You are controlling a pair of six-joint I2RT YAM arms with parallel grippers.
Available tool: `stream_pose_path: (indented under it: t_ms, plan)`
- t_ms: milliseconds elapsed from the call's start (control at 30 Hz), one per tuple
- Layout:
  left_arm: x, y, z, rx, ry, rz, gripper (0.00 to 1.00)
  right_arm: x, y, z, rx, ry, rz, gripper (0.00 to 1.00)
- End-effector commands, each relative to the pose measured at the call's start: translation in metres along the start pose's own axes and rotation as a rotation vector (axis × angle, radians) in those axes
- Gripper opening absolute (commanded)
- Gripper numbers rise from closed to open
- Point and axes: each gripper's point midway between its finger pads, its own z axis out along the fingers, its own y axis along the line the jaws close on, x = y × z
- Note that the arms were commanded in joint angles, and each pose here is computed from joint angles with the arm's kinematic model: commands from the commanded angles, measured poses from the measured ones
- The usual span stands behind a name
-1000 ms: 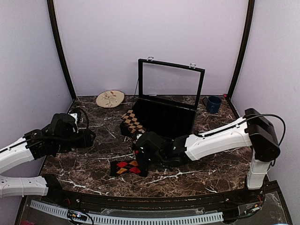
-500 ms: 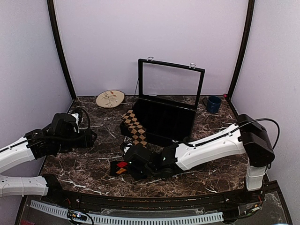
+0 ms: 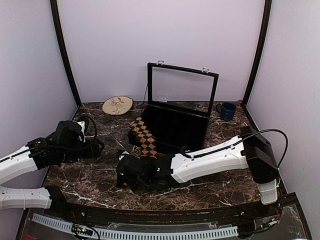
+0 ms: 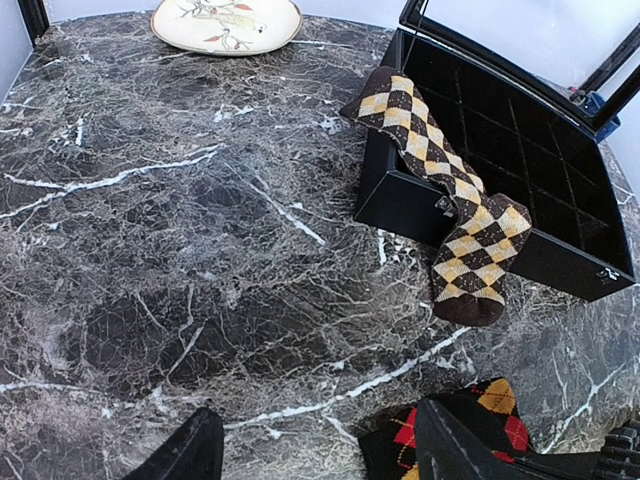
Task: Roll the socks
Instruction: Fold the sock at the center of the board.
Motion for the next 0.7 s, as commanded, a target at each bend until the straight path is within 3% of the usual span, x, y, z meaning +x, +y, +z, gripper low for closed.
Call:
stream_pose_path:
  t_ms: [0, 433, 667]
  plan:
    - [0.002, -0.001, -0.002, 0.017, -0.003, 0.017, 0.68, 0.006, 0.007, 0.003, 0.031, 0.016, -0.037, 0.00]
    - [0.003, -0.003, 0.001, 0.027, -0.001, 0.018, 0.68, 0.040, 0.018, -0.001, 0.021, 0.079, -0.104, 0.02]
    - [0.004, -0.007, 0.005, 0.031, 0.008, 0.007, 0.68, 0.039, 0.026, -0.007, -0.042, 0.078, -0.103, 0.39]
